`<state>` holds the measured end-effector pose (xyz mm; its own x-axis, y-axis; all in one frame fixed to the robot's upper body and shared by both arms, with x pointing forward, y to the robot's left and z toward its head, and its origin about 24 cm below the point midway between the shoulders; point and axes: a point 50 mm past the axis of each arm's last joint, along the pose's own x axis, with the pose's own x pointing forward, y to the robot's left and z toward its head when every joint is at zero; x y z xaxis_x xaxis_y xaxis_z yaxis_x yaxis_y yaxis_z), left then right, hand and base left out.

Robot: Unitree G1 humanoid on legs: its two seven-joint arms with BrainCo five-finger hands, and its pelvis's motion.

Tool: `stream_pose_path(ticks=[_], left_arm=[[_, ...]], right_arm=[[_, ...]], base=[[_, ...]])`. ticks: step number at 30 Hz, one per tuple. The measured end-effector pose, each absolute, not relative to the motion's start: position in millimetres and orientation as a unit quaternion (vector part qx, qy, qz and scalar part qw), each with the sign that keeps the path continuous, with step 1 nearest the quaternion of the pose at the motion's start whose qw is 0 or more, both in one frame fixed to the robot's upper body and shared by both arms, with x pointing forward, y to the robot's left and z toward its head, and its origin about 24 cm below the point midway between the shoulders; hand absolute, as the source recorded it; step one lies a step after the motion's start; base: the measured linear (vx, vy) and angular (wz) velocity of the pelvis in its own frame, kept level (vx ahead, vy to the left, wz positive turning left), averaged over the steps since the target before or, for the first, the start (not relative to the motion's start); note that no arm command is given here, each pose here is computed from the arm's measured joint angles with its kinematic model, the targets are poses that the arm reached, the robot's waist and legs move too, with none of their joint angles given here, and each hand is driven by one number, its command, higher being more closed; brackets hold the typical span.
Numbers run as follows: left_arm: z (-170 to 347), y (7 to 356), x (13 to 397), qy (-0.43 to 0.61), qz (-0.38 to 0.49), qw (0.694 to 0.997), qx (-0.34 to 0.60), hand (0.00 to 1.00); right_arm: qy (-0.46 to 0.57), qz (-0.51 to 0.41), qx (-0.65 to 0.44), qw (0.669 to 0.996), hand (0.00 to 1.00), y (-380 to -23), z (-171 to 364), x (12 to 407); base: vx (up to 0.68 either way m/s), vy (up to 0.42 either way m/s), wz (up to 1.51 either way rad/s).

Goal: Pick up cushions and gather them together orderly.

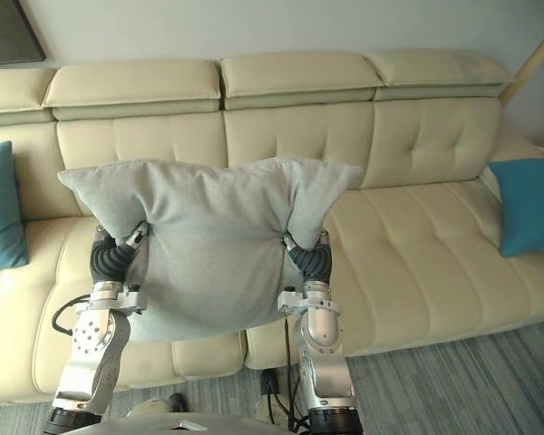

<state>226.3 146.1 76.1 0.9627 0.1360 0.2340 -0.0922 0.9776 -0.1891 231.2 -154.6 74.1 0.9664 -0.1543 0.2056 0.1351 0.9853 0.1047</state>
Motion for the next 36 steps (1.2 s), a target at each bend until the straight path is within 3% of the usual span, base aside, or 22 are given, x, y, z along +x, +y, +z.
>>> stream_pose_path(ticks=[7, 14, 18, 22, 29, 36], left_arm=[[88, 144, 236, -0.149, 0.074, 0.983, -0.083, 1.00], [120, 141, 283, -0.201, 0.117, 0.970, -0.063, 1.00], [163, 141, 312, -0.261, 0.124, 0.956, -0.045, 1.00], [246, 143, 345, -0.359, 0.118, 0.926, 0.002, 1.00], [342, 129, 352, -0.451, 0.105, 0.886, -0.007, 1.00], [373, 120, 349, -0.470, 0.094, 0.878, -0.014, 1.00]], right_arm=[[-0.156, -0.075, 0.027, 0.985, 1.00, -151, 97, 244], [-0.217, -0.094, 0.012, 0.972, 1.00, -133, 136, 292], [-0.274, -0.114, 0.003, 0.955, 1.00, -128, 175, 315], [-0.374, -0.141, 0.006, 0.917, 1.00, -130, 253, 329], [-0.472, -0.209, 0.054, 0.855, 1.00, -141, 335, 322], [-0.491, -0.241, 0.077, 0.834, 1.00, -148, 371, 318]], base=[[0.01, -0.049, 0.01], [-0.01, -0.038, 0.16], [-0.08, -0.066, 0.27], [-0.15, -0.098, 0.33], [-0.05, -0.050, 0.20], [-0.03, -0.041, 0.13]])
